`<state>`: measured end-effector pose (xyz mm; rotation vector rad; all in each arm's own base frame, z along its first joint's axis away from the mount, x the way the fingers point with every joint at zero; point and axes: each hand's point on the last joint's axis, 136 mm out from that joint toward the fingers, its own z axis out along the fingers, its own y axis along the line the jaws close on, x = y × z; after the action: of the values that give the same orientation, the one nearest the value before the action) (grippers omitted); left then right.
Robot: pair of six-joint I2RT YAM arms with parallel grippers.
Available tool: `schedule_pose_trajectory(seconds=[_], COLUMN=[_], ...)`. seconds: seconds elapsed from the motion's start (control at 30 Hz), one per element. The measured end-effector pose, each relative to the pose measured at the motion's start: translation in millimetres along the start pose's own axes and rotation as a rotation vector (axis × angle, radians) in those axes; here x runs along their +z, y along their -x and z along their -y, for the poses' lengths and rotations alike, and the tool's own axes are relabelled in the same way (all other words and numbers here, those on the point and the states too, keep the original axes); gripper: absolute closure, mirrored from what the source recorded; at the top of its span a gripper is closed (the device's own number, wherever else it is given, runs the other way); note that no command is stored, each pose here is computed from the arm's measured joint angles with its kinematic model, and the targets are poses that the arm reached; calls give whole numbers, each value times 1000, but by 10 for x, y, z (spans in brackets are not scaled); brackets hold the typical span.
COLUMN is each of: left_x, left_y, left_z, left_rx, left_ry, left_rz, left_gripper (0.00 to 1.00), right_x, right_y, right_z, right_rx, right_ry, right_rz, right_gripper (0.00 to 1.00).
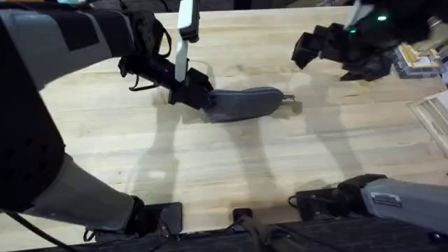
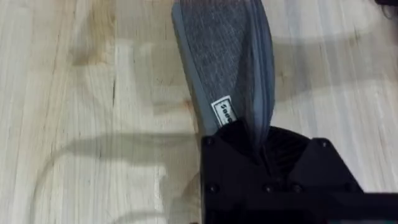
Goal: Unzip the bag, pick up the pens from the table one at a time and place them inside, then zip the bag closed.
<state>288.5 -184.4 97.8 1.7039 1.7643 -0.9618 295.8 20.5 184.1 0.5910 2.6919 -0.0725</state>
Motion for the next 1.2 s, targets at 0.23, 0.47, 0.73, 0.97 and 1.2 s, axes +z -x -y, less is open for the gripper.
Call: schedule_pose_trajectory(seconds=[0.23,0.47,0.73,0.97,1.2], left_x=[0,0,0,0,0], left_y=[0,0,-1,-1,-5], left_z=[0,0,9,8,7], left_rx=[0,0,-7,-7,-7], left_ry=[0,0,-3,-3,-2], left_rz=[0,0,0,0,-3], left_gripper=[956,956,34,8,8], right_x=[-440,-798,-1087,-1236,-1232], right_y=[-201,-404,-591,-648,-663], right_z=[93,260,443,514,523], right_rx=[-120,-181,-239,-244,-265], right_ry=[96,148,182,209,205], right_rz=[30,84,160,224,220], right_gripper=[4,4,4,4,4])
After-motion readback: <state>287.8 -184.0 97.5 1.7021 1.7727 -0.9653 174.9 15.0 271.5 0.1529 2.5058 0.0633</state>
